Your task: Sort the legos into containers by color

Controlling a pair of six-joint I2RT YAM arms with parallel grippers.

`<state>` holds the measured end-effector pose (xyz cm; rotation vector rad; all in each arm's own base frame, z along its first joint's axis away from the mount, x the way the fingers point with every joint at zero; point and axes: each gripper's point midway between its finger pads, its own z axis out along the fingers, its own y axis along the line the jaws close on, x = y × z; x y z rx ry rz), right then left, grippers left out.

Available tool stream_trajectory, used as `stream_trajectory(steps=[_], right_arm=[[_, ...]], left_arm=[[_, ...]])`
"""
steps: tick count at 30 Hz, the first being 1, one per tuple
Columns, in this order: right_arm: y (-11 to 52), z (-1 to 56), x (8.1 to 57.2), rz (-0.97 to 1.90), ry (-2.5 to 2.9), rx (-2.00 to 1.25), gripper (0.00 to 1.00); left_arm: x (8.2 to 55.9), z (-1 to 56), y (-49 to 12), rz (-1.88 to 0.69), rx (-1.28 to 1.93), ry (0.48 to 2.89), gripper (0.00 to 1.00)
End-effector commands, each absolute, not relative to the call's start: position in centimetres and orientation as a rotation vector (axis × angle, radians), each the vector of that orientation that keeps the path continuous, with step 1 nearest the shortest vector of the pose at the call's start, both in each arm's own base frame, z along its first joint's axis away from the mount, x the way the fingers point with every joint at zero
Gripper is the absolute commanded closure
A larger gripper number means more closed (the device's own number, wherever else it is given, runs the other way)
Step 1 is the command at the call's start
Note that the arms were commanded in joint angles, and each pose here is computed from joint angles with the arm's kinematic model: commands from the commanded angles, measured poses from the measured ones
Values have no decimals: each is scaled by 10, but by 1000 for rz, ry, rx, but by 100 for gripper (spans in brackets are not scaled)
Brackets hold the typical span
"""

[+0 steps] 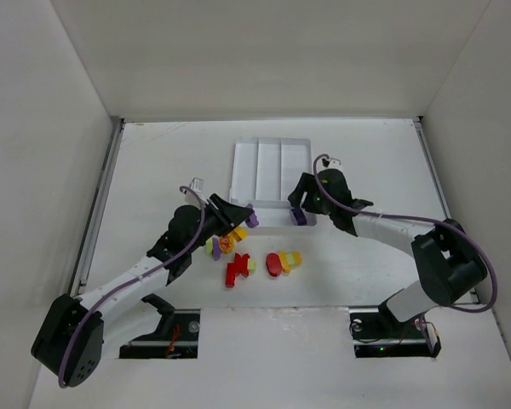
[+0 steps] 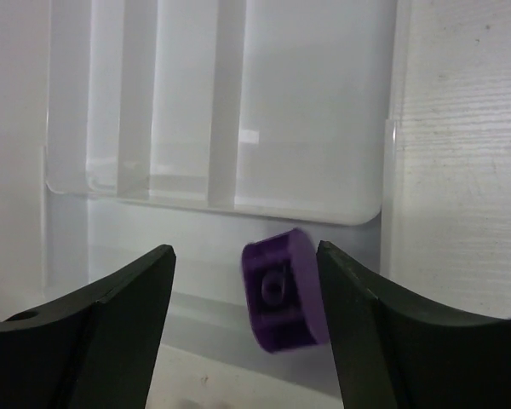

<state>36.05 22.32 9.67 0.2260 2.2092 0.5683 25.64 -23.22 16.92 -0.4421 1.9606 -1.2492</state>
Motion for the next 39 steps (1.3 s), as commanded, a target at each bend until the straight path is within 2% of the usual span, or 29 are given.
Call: stream_trajectory(steps=[1,5,8,10,14,17,22,27,35,39], right_arm=[[222,116,359,585,2151,220,25],[227,160,339,700,2047,200,28],[248,205,302,967,1918,133,34],[265,226,277,1162,1842,83,31],[291,245,244,1461,1777,38,16],[314,246,225,1591,1778,-31,16],[329,248,214,1641,1771,-71,18],[332,255,211,1677,1741,-85,29],[333,247,214,1679,1749,-63,40],[333,244,219,1673,1759,-39,55]], left_arm=[[264,218,-244,-1345,-371,1816,89],[262,222,-248,-1372,-370,1806,89],[261,229,-251,-1412,-378,1788,89],[259,233,-253,-1443,-383,1774,89],[256,238,-256,-1491,-395,1755,88],[252,243,-259,-1524,-400,1742,88],[243,258,-265,-1599,-403,1708,88],[234,265,-270,-1684,-425,1701,87],[227,266,-268,-1715,-439,1702,87],[225,265,-268,-1722,-443,1704,87]])
